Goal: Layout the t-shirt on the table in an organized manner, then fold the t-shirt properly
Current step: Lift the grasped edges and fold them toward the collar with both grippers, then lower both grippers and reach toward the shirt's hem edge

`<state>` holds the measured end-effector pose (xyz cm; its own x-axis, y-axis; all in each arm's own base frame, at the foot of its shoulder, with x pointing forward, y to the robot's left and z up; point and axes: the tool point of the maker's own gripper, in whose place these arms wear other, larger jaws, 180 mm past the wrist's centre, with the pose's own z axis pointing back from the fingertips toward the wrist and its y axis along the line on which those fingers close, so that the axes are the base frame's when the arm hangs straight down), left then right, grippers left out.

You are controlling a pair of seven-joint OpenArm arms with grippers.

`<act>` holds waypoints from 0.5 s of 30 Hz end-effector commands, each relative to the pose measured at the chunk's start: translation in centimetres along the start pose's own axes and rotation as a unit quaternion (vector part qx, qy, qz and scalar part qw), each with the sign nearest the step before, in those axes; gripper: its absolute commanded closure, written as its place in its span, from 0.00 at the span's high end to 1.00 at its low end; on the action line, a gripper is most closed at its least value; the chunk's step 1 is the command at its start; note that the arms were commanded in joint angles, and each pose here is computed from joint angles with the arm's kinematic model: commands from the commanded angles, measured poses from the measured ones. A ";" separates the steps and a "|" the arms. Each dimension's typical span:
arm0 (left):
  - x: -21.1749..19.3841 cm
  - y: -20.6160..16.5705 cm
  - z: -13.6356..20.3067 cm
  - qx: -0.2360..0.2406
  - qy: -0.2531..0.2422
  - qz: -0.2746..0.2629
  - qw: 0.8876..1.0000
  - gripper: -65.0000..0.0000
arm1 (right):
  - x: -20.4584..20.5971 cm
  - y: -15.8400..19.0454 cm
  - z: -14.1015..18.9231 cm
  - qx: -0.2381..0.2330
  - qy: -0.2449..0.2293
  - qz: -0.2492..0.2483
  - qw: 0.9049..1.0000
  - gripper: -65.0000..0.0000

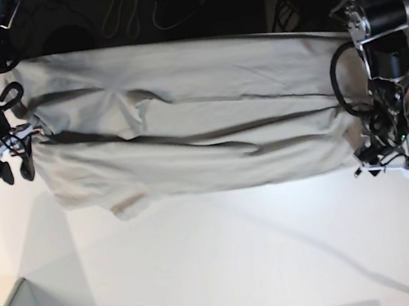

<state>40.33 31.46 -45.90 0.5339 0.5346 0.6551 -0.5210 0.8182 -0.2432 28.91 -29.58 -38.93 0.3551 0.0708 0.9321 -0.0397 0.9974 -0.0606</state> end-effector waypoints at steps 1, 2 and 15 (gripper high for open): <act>1.8 -1.2 0.1 -0.013 -0.021 -0.014 1.000 0.46 | 1.9 -0.5 0.0 0.002 -0.030 0.008 1.000 0.45; 1.7 -1.7 0.0 -0.017 -0.025 -0.025 0.999 0.46 | 2.0 -0.5 -0.1 0.002 -0.031 0.008 0.999 0.45; 1.3 -1.9 0.0 -0.018 -0.022 -0.037 0.999 0.01 | 5.7 -0.6 -2.3 0.003 -0.073 0.010 0.997 0.46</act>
<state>40.66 29.88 -46.29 0.5713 0.4728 0.6709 -0.4632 0.8605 -0.2120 32.12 -29.48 -36.55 0.2819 0.0710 0.9568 -0.0389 0.9973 -0.0626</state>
